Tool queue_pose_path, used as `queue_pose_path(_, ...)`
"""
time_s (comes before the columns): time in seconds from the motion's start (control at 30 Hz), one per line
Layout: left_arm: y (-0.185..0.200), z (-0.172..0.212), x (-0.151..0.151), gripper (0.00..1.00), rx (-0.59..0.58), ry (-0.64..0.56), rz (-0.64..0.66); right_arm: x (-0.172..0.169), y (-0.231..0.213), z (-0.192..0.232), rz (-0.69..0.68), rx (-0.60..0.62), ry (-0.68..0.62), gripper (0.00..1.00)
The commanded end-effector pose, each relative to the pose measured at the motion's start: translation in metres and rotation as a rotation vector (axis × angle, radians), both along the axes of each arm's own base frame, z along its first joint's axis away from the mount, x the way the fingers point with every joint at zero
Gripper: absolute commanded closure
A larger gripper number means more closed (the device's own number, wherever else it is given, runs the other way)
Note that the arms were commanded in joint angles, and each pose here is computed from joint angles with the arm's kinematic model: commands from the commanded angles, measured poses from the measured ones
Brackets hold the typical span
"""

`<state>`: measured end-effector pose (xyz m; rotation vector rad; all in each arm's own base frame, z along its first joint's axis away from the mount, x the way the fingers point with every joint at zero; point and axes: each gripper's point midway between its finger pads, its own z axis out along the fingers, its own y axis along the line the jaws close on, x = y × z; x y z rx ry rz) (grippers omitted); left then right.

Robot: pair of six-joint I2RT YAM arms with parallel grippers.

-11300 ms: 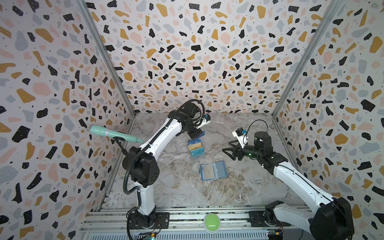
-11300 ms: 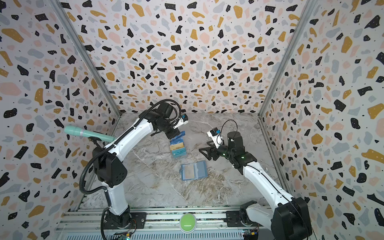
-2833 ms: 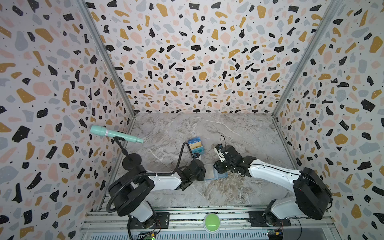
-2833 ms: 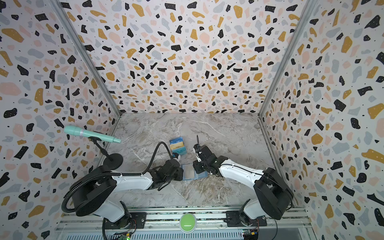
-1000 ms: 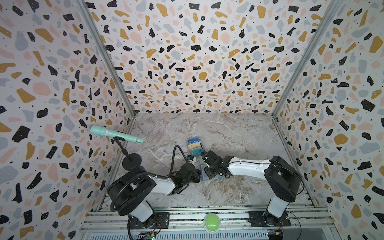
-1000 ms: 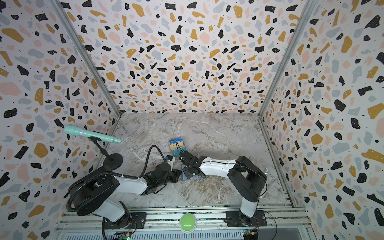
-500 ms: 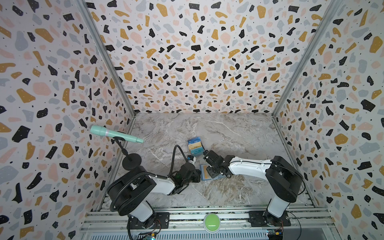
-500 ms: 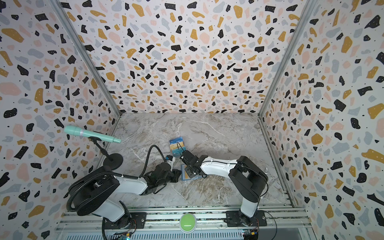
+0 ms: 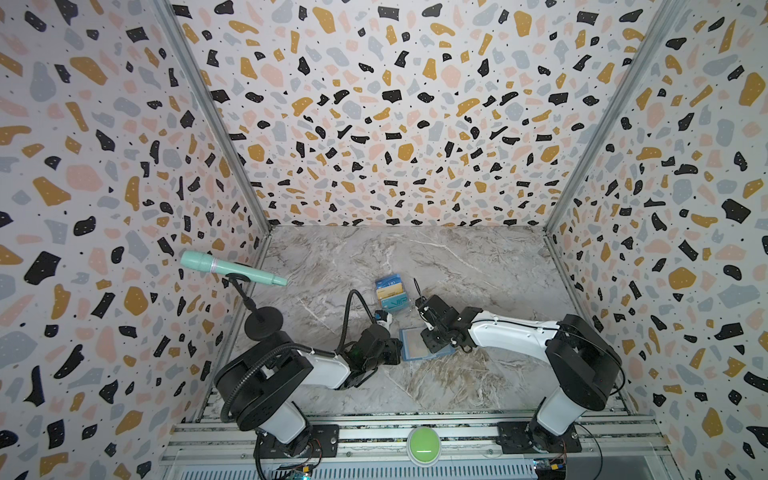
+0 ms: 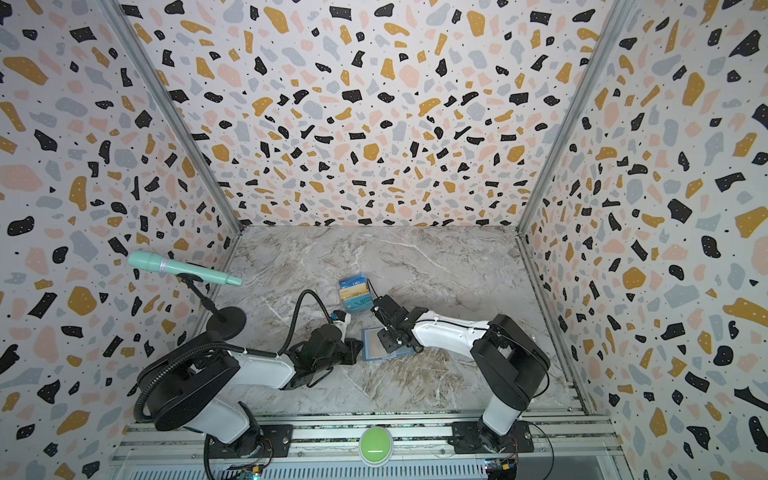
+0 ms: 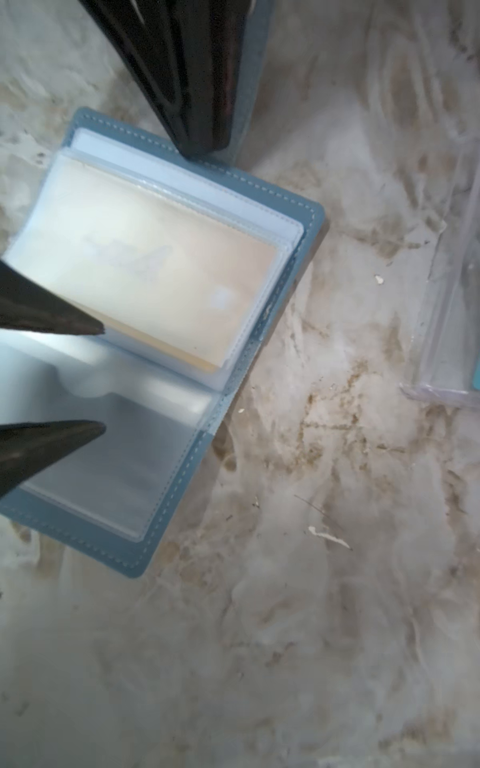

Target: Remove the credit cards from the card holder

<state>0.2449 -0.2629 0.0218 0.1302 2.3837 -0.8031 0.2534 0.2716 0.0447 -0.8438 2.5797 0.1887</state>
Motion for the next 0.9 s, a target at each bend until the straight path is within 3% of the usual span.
queue_pose_path(0.0,0.010,-0.021,-0.007,0.88,0.070,0.053,-0.008,-0.010,0.020,0.025,0.088,0.129,0.001,0.51)
queue_pose_path(0.03,0.010,-0.021,-0.007,0.88,0.069,0.053,-0.008,-0.011,0.025,0.029,0.101,0.158,-0.001,0.44)
queue_pose_path(0.13,0.010,-0.020,-0.007,0.88,0.070,0.052,-0.007,-0.013,0.038,0.030,0.126,0.182,-0.010,0.38)
queue_pose_path(0.37,0.011,-0.019,-0.007,0.88,0.069,0.049,-0.003,-0.012,0.042,0.004,0.122,0.100,0.004,0.38)
queue_pose_path(0.87,0.010,-0.020,-0.006,0.89,0.066,0.049,-0.004,-0.017,0.051,0.003,0.155,0.095,0.006,0.37)
